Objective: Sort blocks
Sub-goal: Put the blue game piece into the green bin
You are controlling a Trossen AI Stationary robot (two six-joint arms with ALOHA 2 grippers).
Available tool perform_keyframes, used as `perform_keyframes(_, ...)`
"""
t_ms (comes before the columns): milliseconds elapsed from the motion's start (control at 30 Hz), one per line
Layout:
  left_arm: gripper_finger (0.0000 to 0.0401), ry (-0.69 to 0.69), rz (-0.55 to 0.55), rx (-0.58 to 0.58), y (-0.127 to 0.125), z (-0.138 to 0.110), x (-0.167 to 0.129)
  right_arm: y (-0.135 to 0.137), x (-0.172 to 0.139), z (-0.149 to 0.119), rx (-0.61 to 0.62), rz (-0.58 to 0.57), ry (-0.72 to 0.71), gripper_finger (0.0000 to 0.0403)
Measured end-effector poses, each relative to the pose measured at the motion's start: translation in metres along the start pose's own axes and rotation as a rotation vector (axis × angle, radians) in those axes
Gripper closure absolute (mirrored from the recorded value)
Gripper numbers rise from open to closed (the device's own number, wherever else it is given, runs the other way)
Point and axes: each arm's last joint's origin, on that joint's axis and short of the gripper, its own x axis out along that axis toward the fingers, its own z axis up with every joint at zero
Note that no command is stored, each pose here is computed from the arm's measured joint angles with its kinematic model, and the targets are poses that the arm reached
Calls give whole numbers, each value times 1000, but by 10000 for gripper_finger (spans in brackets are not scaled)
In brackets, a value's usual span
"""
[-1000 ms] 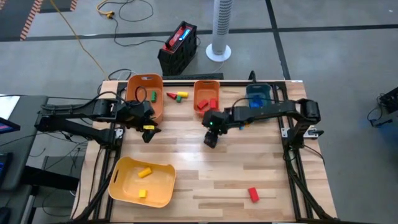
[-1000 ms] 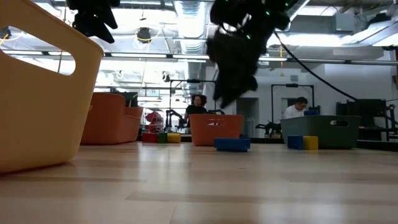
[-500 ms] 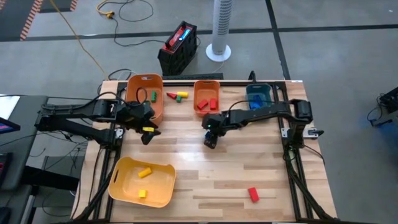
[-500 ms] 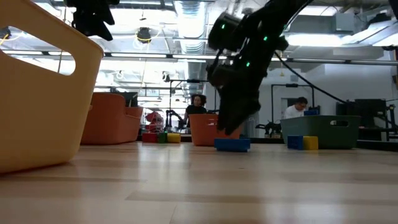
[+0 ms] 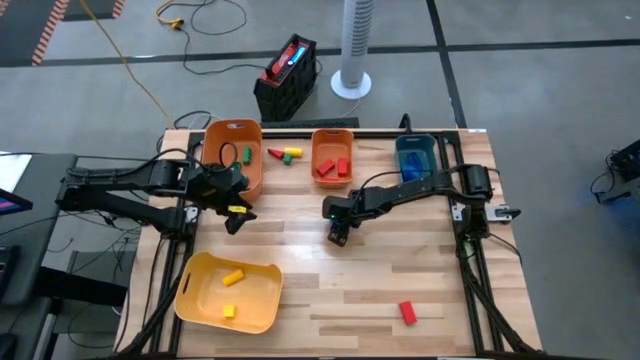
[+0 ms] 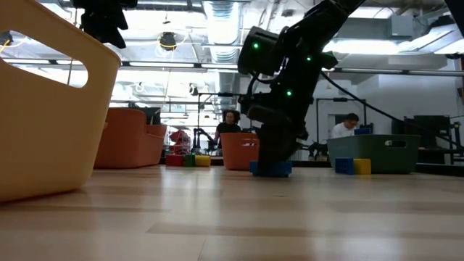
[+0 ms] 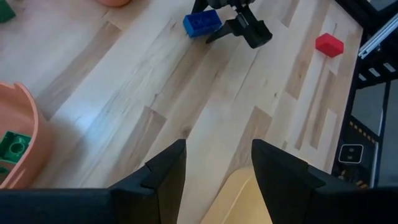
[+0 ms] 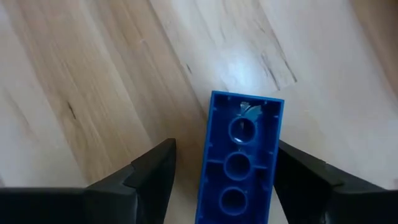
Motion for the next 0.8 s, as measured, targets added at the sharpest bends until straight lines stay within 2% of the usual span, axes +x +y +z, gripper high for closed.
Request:
perform_keyframes(133,223,0,1,11,0,0,0,1,-2,-1,10,-10,5,177)
perform_keyframes(367,223,-1,2,50,0,0,0,-3,-14,-3,16,14,46,287)
perform_keyframes(533,223,6,6,51,0,-1,0,-21,-44,-1,42,52,90,291)
perform_keyframes(667,223,31,23,29,2,-3,0,-46,-78,-8,54,6,169,278)
perform_keyframes(800,223,42,31,23,3,-4,0,-78,-113,-9,95,-58,149,272)
